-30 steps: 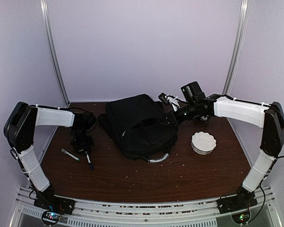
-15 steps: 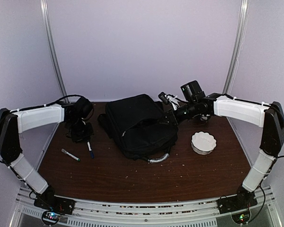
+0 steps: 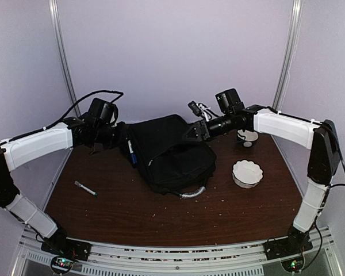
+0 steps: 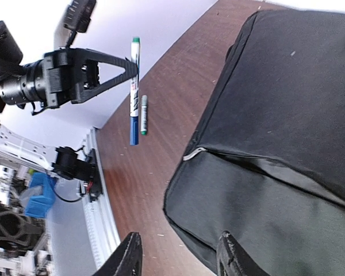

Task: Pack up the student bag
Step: Pass from the left arm to the right

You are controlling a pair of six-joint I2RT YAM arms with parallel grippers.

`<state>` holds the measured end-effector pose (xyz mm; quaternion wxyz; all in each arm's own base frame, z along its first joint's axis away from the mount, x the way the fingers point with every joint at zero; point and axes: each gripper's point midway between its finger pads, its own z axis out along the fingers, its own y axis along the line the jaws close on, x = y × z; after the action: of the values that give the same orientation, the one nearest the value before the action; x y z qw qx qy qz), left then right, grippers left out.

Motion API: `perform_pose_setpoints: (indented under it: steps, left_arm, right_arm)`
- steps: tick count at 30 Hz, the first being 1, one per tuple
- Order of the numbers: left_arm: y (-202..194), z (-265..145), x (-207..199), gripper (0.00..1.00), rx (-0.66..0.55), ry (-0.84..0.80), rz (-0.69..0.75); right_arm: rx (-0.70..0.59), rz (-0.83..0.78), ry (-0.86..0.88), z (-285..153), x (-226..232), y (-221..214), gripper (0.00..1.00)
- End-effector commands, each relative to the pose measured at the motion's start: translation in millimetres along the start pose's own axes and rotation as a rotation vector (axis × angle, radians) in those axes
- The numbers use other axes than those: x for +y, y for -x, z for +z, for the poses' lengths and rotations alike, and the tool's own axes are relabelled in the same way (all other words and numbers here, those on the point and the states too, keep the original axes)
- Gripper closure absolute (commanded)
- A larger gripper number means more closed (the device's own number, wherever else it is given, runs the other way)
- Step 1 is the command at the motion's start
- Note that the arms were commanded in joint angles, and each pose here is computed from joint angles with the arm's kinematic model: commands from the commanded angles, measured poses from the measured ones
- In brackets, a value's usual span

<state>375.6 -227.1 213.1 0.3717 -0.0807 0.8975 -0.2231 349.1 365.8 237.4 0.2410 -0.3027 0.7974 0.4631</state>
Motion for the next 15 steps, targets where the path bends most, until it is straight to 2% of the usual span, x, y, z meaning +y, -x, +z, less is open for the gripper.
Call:
perform_pose_setpoints:
  steps: [1, 6, 15]
  left_arm:
    - [33.9, -20.7, -74.7, 1.0, -0.15, -0.375, 0.048]
    - [36.9, -35.7, -114.8, 1.0, -0.197, -0.618, 0.059]
    - [39.0, -41.6, -149.8, 1.0, -0.202, -0.873, -0.002]
  right_arm:
    - [0.017, 0.107, 0.144, 23.3, 16.6, 4.6, 0.55]
    - [0.019, 0.161, 0.224, 39.3, 25.0, 5.5, 0.55]
    - [0.024, 0.132, 0.316, 56.6, 48.9, 0.0, 0.55]
